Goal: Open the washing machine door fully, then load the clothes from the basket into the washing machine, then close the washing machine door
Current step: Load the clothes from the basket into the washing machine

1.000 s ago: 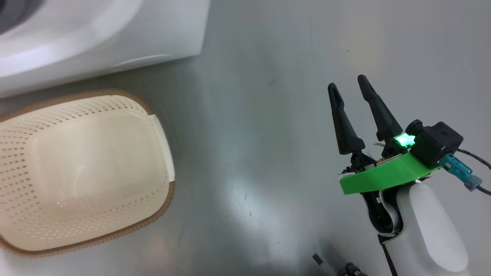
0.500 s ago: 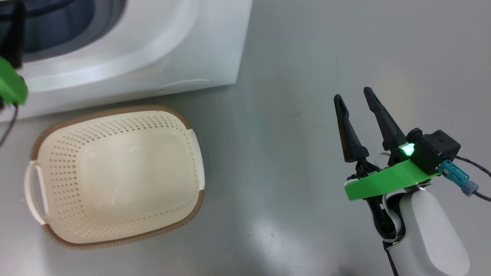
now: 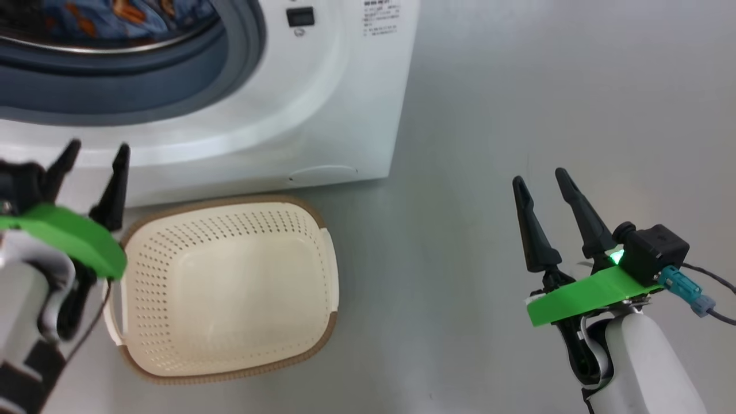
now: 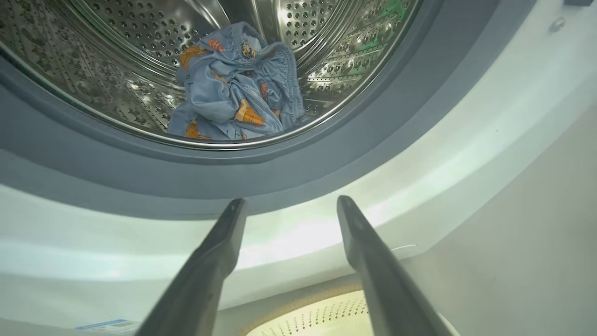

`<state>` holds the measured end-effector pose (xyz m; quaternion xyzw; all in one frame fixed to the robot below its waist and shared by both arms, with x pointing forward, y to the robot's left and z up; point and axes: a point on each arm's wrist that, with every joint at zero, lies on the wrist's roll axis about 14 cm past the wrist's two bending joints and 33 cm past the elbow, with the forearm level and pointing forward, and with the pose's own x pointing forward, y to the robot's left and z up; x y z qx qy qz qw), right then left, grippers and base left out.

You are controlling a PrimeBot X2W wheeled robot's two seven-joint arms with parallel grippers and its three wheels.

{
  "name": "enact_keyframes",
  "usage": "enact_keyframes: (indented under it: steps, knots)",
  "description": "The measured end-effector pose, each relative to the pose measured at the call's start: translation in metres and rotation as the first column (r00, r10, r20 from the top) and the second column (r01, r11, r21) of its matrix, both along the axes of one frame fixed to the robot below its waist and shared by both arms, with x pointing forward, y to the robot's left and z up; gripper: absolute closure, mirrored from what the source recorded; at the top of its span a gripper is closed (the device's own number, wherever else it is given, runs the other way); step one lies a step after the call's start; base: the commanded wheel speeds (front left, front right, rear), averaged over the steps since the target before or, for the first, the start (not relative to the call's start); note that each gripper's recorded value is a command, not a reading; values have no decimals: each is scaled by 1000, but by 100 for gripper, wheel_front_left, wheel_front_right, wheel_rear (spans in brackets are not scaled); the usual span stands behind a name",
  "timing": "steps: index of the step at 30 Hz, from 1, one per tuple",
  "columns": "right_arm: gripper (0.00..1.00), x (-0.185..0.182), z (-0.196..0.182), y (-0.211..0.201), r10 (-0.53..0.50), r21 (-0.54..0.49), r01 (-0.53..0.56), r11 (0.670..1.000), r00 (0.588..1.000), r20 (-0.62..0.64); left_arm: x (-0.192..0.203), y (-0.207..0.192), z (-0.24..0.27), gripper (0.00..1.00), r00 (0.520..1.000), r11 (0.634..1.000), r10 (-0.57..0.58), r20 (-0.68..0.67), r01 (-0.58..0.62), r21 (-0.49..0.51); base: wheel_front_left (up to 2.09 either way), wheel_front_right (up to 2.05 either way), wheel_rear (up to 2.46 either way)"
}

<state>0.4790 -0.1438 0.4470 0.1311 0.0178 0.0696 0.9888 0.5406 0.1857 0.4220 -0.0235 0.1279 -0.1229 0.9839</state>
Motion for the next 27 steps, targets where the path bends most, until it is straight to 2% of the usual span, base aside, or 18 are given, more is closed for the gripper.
enact_keyframes:
  steps: [9, 17, 27]
  knots:
    - [0, -17, 23, 3, 5, 5, -5, 1000, 999, 36, -59, 11, 34, 0, 991, 987, 118, 58, -111, -116, 0, 0, 0]
    - [0, -42, 33, 7, 15, 7, -15, 1000, 999, 43, -110, 16, 65, 0, 965, 958, 226, 135, -196, -209, 0, 0, 0]
    - [0, -73, 56, 10, 23, 4, -24, 1000, 996, 91, -172, 26, 83, 0, 918, 925, 341, 203, -288, -249, 0, 0, 0]
